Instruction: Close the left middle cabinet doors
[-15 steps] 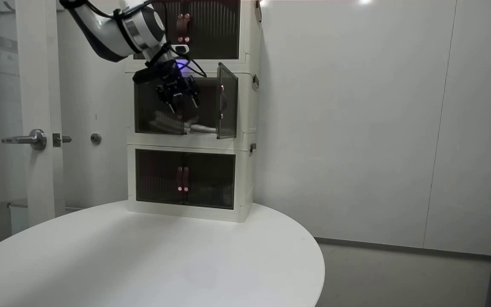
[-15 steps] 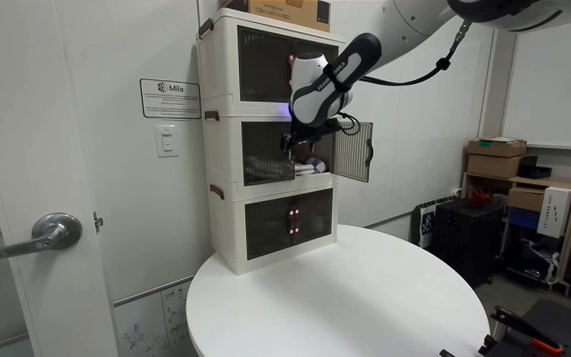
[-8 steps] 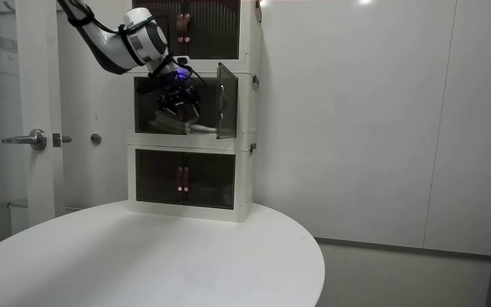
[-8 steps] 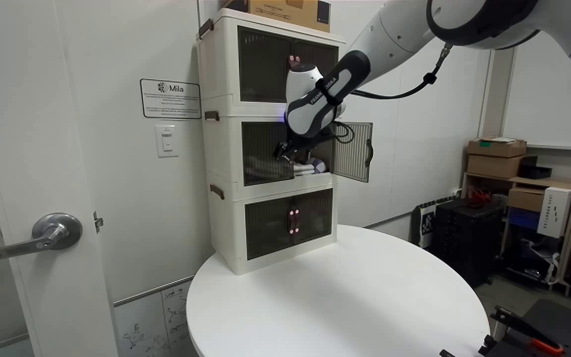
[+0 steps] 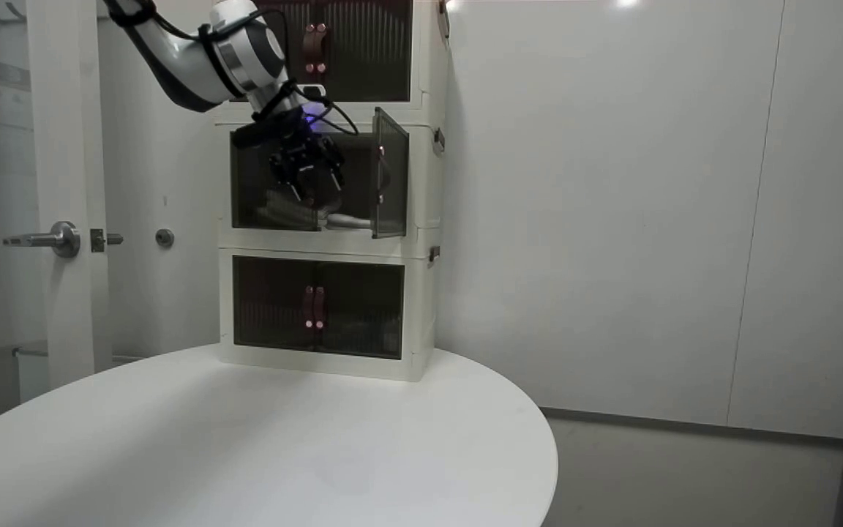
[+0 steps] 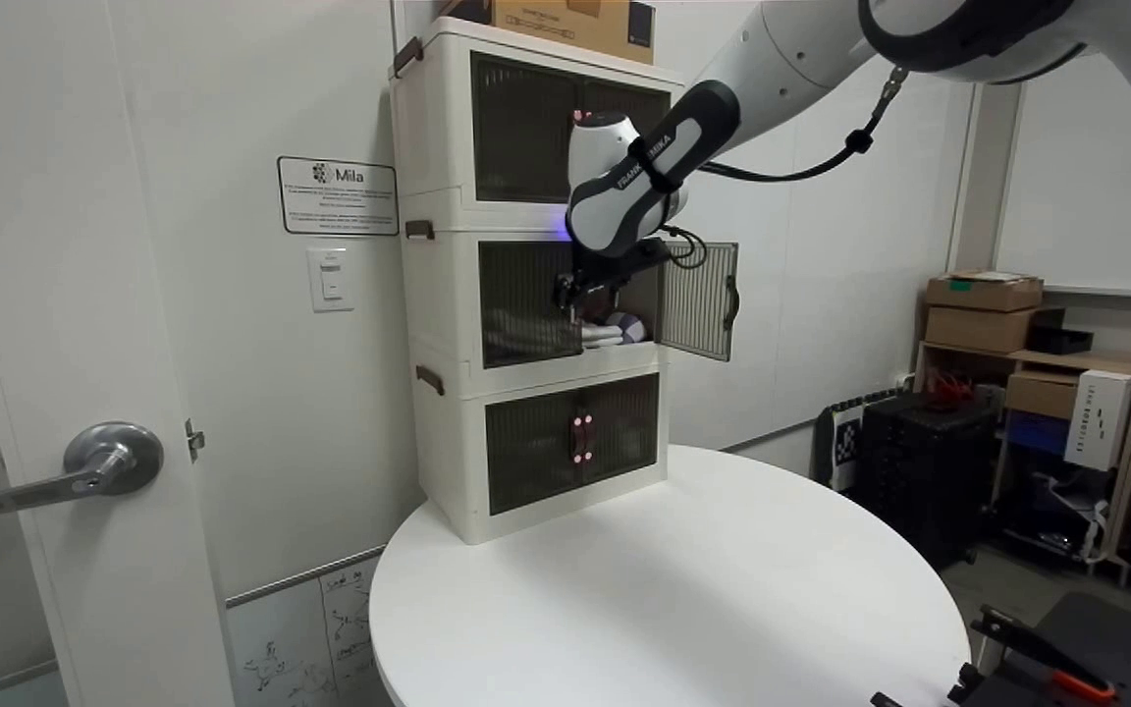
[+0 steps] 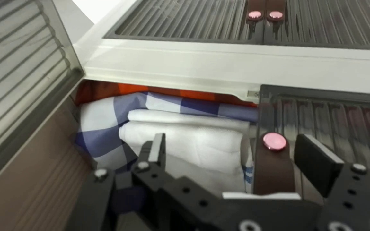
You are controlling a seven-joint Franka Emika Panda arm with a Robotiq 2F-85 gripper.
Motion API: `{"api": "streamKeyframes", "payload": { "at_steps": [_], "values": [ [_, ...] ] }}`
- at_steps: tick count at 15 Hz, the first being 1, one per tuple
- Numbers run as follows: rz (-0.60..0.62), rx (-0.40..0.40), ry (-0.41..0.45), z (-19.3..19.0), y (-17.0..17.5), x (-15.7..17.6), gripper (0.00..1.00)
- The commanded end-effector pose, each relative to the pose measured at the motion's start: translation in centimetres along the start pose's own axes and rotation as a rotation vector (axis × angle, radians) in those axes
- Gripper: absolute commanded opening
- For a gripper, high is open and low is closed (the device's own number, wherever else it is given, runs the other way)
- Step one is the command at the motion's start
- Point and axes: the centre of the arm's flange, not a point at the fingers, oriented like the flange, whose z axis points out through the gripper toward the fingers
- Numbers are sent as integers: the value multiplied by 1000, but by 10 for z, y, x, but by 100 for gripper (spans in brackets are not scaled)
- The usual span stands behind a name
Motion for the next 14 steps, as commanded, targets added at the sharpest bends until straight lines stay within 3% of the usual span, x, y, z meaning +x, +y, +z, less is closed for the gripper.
{"api": "streamKeyframes", "payload": {
  "at_steps": [1,4,8,14],
  "values": [
    [-39,14,-130,-40,24,-33,100],
    [-81,53,-270,-58,33,-67,100],
    [-138,174,-404,-86,36,-127,100],
    [-161,259,-447,-139,42,-225,100]
  ]
}}
